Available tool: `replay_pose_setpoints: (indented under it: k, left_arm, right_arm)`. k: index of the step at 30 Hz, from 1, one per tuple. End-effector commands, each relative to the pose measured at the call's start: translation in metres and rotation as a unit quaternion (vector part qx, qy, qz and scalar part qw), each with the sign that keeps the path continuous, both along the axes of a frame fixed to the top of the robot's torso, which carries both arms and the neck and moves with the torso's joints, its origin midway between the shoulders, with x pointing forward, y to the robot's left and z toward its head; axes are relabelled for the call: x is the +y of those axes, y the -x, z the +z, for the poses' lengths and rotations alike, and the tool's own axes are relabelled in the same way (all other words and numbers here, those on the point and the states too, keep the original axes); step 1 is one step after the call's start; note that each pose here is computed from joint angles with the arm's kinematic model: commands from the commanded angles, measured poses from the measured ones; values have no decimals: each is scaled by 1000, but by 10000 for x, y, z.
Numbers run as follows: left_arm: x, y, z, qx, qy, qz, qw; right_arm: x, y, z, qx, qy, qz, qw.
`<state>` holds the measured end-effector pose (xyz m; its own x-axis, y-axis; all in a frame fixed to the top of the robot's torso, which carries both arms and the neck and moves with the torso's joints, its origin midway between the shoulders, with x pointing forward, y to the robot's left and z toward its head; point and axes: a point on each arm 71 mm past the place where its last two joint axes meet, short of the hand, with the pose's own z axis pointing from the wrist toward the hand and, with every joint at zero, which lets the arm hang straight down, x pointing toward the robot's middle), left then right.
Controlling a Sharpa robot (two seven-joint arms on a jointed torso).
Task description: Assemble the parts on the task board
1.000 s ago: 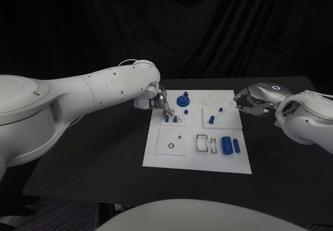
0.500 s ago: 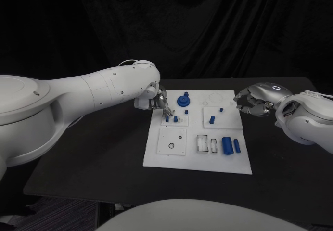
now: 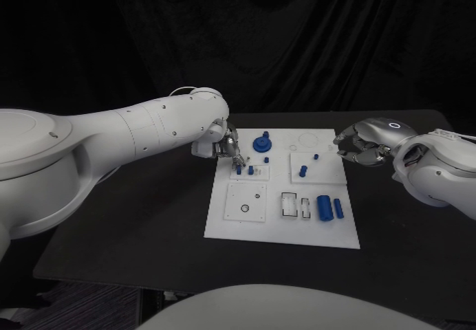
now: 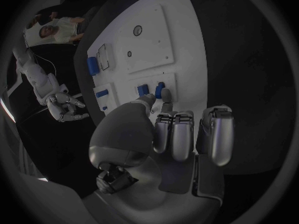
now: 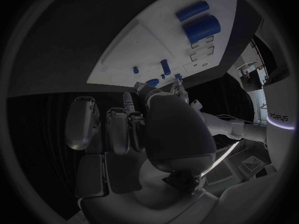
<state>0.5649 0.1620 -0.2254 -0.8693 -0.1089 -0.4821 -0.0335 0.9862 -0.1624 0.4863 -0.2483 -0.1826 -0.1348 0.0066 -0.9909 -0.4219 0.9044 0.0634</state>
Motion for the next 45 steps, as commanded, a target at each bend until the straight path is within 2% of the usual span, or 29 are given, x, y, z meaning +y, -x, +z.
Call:
replay_pose_setpoints:
  k: [1,27,38,45]
  left_arm:
    - [-15,19,-26,9,2,-4,1000]
    - [-29,44,-59,1,18,-5,1000]
    - [-4,63,-56,-17,34,2,999]
    - [41,89,-36,-49,42,27,998]
  right_arm:
    - [-8,-3,0,-3,0,-8,1000]
    - [-8,-10,-4,-2,1,-9,1000]
    - [-23,-6,-7,1,3,-11,1000]
    - [-46,-1,-9,3,5,-15,1000]
